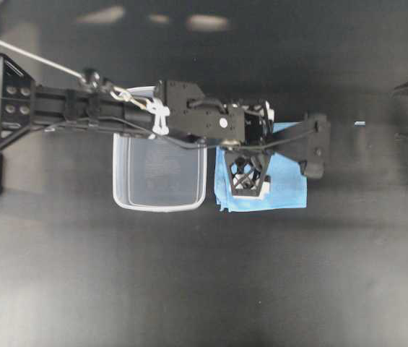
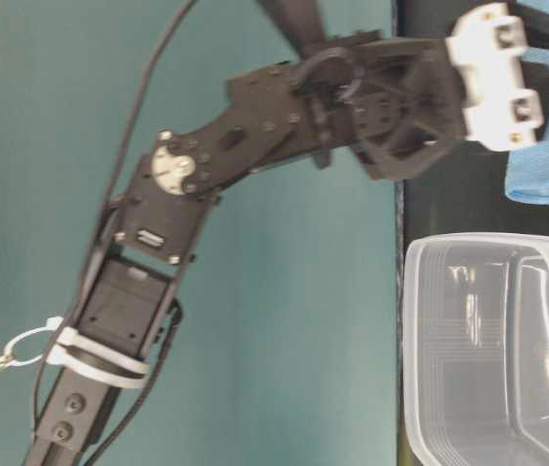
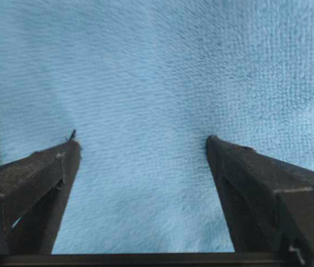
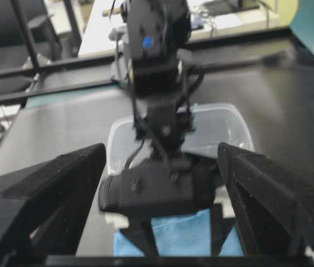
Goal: Place the blue towel into the container with the left arm.
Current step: 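Lower the left gripper and pinch the blue towel's center, then lift the towel with the left gripper and carry it left over the container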
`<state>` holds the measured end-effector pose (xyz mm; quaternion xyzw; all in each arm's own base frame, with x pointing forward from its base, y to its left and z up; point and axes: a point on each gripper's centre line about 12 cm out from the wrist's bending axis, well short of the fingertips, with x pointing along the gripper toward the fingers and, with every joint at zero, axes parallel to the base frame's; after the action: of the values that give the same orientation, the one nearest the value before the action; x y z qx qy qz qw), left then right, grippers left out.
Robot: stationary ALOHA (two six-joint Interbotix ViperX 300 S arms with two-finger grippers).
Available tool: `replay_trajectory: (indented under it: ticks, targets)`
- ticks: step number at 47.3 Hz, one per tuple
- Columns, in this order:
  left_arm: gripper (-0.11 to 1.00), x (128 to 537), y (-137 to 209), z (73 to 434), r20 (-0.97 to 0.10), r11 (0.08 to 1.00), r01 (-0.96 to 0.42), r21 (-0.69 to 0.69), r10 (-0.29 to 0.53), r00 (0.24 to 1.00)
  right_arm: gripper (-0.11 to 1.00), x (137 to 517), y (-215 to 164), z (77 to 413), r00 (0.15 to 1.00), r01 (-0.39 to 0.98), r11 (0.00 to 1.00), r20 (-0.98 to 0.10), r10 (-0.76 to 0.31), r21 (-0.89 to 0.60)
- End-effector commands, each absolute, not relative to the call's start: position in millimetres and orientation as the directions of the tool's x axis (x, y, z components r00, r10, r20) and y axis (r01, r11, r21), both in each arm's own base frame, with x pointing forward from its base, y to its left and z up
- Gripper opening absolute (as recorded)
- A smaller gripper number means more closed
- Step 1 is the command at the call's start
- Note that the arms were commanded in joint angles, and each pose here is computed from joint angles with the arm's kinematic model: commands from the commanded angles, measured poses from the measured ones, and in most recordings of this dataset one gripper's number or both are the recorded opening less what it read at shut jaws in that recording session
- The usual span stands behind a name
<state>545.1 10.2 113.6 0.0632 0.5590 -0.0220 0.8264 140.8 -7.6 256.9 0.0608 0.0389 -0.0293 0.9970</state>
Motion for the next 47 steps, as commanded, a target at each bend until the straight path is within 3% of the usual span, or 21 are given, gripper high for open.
replay_trajectory:
  ticks: [1, 11, 14, 21, 24, 38, 47]
  targets:
    - [0.87, 546, 5, 111, -0.925, 0.991, 0.110, 0.080, 0.033, 0.379, 0.78, 141, -8, 264, 0.996, 0.067, 0.990, -0.061, -0.060, 0.124]
    - [0.73, 545, 0, 101, -0.931, 0.988, 0.128, 0.081, 0.029, 0.365, 0.78, 138, -9, 272, 0.998, 0.067, 0.990, -0.029, -0.064, 0.124]
    - [0.61, 544, -3, 103, -0.932, 0.987, 0.140, 0.084, 0.028, 0.362, 0.78, 137, -9, 273, 0.998, 0.067, 0.990, -0.025, -0.064, 0.124]
    - [0.18, 545, -3, 120, -0.923, 0.985, 0.147, 0.090, 0.027, 0.383, 0.78, 137, -9, 273, 0.998, 0.067, 0.990, -0.023, -0.064, 0.124]
    - [0.06, 545, -2, 129, -0.920, 0.985, 0.146, 0.092, 0.028, 0.390, 0.78, 137, -9, 273, 0.998, 0.067, 0.990, -0.023, -0.064, 0.122]
    - [0.06, 533, -6, 232, -0.854, 0.985, 0.134, 0.110, 0.025, 0.520, 0.78, 136, -9, 275, 0.998, 0.066, 0.990, -0.018, -0.064, 0.122]
    - [0.06, 493, 3, 311, -0.827, 0.987, 0.108, 0.117, 0.037, 0.561, 0.78, 136, -9, 275, 0.998, 0.066, 0.990, -0.021, -0.064, 0.122]
